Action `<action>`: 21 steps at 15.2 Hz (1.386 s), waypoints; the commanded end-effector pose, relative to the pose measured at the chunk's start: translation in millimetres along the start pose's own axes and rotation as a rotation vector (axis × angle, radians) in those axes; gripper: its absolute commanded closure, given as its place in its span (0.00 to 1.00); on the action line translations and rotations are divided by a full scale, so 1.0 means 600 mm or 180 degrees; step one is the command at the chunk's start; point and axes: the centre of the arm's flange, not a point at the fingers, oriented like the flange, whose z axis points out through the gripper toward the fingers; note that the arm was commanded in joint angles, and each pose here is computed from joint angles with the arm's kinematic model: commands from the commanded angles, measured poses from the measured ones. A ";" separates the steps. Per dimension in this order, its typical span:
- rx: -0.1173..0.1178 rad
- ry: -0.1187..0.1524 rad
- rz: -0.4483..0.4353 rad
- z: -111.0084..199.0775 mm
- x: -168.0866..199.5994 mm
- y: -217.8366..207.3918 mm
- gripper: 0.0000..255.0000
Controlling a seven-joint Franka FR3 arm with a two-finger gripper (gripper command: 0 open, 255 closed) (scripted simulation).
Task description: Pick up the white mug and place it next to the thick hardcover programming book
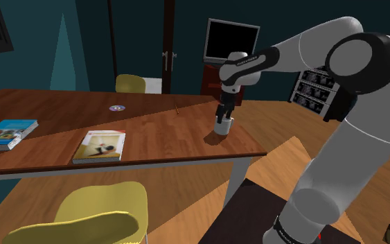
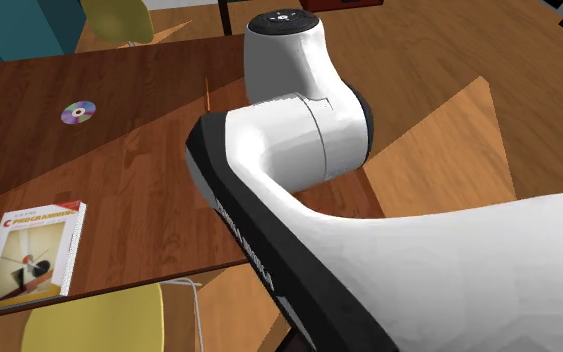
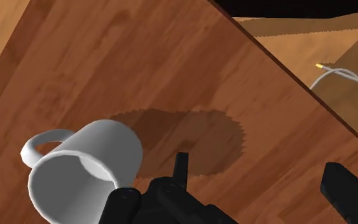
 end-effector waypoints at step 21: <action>-0.0080 0.0120 0.0026 0.157 0.121 0.184 0.00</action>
